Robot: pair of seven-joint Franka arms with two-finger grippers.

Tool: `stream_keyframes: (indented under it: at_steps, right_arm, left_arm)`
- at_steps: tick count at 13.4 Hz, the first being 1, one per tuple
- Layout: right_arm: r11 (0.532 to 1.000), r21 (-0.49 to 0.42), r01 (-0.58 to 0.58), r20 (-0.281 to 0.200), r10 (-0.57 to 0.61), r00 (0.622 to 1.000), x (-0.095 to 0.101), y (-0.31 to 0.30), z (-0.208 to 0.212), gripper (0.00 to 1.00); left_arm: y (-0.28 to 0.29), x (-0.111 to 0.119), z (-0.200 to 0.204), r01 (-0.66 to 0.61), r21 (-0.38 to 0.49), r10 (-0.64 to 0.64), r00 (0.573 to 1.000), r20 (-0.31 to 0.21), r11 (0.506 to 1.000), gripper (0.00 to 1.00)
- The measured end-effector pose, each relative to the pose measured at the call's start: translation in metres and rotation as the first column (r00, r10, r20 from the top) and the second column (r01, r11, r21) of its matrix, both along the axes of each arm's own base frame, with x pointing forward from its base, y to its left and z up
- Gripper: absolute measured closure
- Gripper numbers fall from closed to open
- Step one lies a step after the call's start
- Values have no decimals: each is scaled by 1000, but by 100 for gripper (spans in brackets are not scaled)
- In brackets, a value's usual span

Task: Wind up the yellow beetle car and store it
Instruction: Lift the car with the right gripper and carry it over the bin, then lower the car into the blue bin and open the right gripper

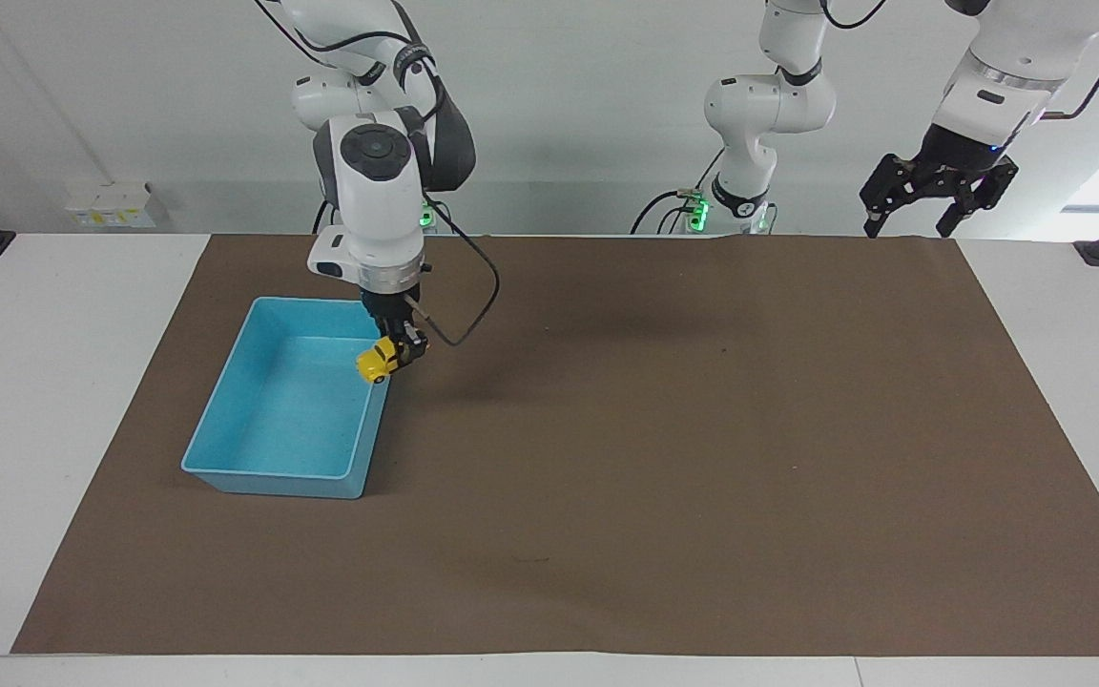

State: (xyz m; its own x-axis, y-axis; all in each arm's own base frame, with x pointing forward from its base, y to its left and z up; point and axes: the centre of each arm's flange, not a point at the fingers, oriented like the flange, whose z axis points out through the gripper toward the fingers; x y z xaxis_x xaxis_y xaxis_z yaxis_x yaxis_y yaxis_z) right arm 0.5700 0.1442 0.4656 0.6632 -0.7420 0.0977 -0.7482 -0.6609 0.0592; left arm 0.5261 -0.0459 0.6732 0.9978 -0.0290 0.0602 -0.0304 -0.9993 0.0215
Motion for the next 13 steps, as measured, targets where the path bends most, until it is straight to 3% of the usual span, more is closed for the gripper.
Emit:
stream_keyframes:
  at_steps: [3, 7, 13]
  right_arm:
    - [984, 5, -177, -42, 177, 983, -2, -33, 14, 54]
    - [942, 11, -335, -62, 335, 940, 0, -66, 19, 54]
    - [840, 66, -539, -77, 543, 836, 6, -146, 19, 54]
  left_arm:
    - [0, 0, 0, 0, 0, 0, 1000, 0, 1000, 0]
    - [0, 0, 0, 0, 0, 0, 1000, 0, 1000, 0]
    - [0, 0, 0, 0, 0, 0, 1000, 0, 1000, 0]
